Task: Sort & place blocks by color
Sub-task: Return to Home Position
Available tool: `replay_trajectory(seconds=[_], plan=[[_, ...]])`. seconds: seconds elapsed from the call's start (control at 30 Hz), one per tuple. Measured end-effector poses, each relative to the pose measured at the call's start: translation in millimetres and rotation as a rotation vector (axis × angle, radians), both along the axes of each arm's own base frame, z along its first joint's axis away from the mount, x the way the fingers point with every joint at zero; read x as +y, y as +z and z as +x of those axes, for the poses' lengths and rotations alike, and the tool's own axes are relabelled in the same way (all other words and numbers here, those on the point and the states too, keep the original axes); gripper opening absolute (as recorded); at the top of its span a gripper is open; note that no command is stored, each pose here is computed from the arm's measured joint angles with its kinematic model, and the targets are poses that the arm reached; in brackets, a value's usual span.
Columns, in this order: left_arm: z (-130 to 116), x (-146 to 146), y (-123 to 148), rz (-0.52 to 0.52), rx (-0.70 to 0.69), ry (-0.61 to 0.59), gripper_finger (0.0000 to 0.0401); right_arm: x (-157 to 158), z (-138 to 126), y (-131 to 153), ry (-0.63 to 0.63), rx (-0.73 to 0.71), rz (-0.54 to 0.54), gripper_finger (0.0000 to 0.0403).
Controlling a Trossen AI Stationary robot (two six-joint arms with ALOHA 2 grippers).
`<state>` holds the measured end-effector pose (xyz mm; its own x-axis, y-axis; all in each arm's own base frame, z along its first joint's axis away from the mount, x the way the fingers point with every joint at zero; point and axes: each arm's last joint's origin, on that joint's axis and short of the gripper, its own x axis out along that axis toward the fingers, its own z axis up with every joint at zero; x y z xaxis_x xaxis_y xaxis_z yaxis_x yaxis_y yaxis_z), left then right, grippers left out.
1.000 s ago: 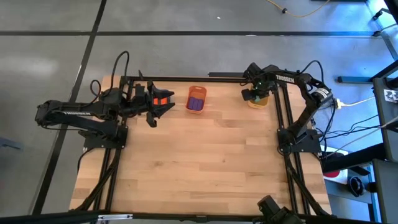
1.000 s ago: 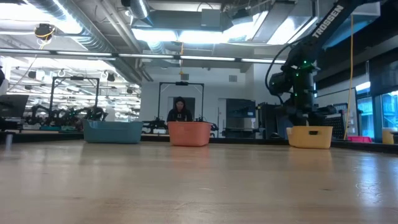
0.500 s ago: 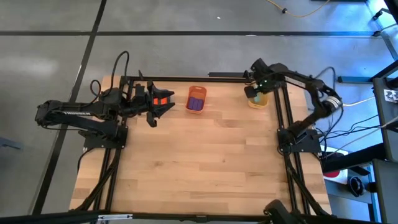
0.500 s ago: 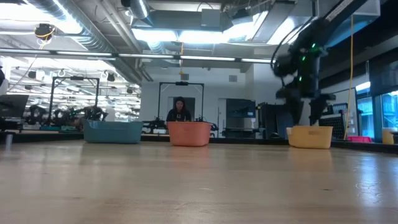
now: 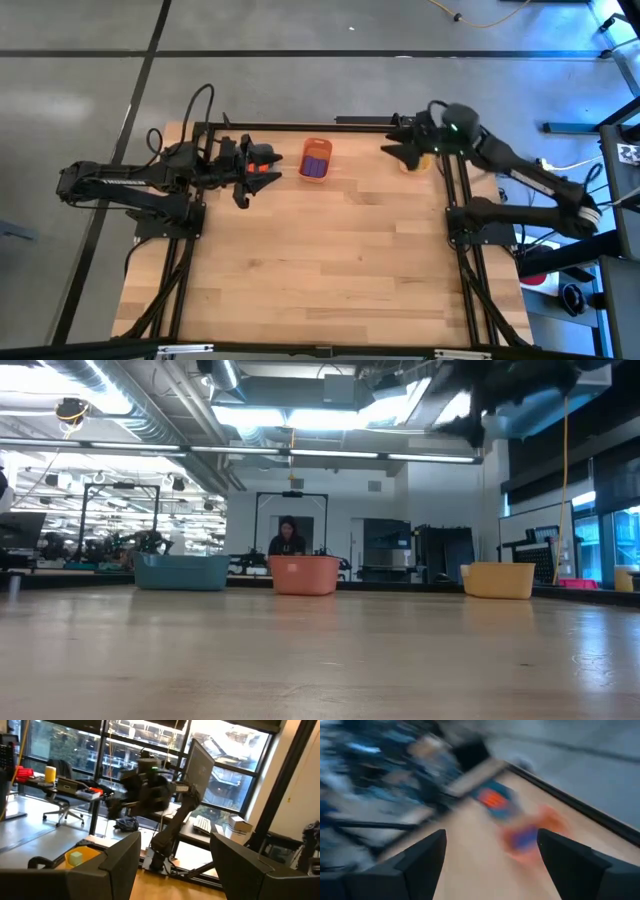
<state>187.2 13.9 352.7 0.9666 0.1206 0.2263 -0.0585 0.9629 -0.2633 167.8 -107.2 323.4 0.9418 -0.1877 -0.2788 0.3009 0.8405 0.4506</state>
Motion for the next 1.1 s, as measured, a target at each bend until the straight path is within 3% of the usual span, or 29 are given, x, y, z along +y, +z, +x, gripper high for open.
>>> replay_trajectory(seconds=[0.1, 0.23, 0.57, 0.77, 1.1], plan=[[0, 0, 0, 0.0, 0.0, 0.003, 0.0231, 23, -1, 8, 0.098, -0.183, -0.077, 0.0315], [0, 1, 0, 0.004, 0.001, 0.006, 0.0231, 42, -3, 18, 0.187, -0.297, -0.204, 0.0315], [0, 4, -2, 0.01, 0.025, 0.009, 0.023, 56, 0, 22, 0.282, -0.326, -0.398, 0.0315], [0, 4, -2, 0.027, 0.026, 0.012, 0.0219, 56, 0, 23, 0.282, -0.328, -0.401, 0.0315], [0, 3, -2, 0.029, 0.026, 0.006, 0.0144, 57, 0, 23, 0.307, -0.33, -0.422, 0.0315]])
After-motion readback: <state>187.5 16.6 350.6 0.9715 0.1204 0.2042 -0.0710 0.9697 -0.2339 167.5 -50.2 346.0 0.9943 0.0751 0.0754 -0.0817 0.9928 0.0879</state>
